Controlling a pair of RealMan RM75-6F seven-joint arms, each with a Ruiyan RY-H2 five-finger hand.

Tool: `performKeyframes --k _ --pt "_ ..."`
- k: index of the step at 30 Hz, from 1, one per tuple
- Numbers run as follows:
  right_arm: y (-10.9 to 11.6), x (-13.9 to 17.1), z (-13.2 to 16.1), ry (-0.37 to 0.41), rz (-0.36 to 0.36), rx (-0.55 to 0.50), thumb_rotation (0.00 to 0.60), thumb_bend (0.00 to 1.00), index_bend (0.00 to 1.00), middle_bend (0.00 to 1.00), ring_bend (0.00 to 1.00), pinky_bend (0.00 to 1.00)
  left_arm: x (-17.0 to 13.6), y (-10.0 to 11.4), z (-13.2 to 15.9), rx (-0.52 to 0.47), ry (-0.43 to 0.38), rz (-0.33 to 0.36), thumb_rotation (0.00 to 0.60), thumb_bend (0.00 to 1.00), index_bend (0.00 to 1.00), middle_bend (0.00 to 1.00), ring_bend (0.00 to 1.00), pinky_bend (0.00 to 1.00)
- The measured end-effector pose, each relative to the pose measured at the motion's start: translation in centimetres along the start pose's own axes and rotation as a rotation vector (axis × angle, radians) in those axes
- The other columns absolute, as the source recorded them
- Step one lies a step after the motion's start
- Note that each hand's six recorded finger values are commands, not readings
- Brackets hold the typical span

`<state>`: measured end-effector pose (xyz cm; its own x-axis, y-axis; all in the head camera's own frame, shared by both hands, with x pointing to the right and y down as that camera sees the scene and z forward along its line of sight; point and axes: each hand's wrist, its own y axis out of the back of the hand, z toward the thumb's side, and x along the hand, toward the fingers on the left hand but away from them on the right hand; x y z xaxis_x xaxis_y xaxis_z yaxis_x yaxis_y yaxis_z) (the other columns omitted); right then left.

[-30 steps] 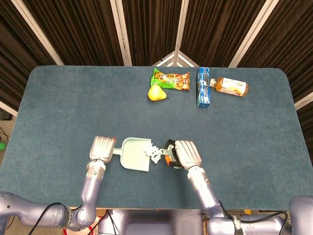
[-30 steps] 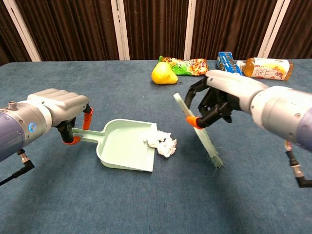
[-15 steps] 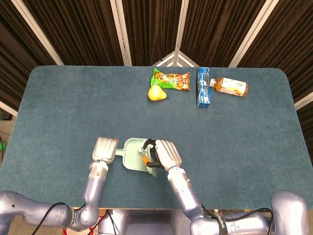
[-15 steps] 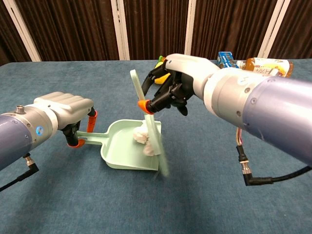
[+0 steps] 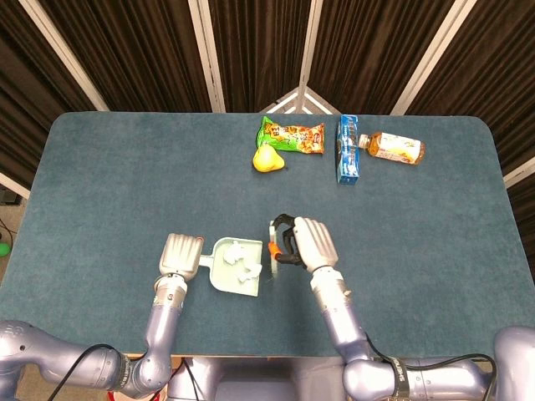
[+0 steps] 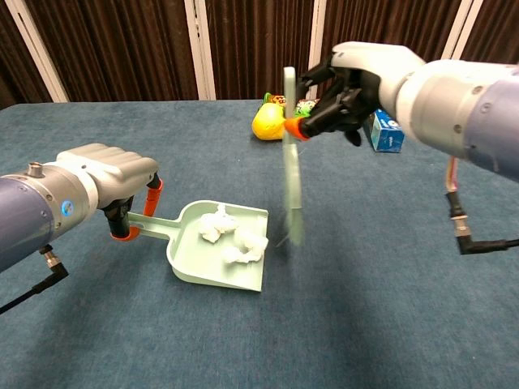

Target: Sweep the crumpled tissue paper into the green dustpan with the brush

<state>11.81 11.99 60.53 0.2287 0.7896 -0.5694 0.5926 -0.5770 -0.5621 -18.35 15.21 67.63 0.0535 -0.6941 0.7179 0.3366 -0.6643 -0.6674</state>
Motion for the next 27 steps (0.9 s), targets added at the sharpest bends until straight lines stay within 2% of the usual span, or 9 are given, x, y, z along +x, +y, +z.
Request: performKeyframes --k 6,10,18,27 --pt "-0.7 0.6 -3.0 -0.046 0.024 0.062 0.600 0.65 0.82 0.86 0.92 0.78 -0.3 -0.2 0.3 0.000 0.001 -0.013 0.600 0.57 0.61 1.00 1.00 1.00" --pt "-1.9 1.1 -4.2 -0.067 0.056 0.055 0.600 0.65 0.82 0.86 0.92 0.78 -0.4 -0.1 0.5 0.000 -0.001 -0.011 0.600 0.57 0.61 1.00 1.00 1.00" --pt "-4.5 1.7 -2.0 -0.045 0.112 -0.024 0.600 0.65 0.82 0.86 0.92 0.78 -0.5 -0.2 1.0 -0.008 -0.007 -0.015 0.600 0.57 0.61 1.00 1.00 1.00" --pt "-5.8 2.0 1.2 -0.043 0.169 -0.141 0.600 0.65 0.82 0.86 0.92 0.78 -0.3 -0.3 1.6 -0.019 -0.009 -0.025 0.600 0.57 0.61 1.00 1.00 1.00"
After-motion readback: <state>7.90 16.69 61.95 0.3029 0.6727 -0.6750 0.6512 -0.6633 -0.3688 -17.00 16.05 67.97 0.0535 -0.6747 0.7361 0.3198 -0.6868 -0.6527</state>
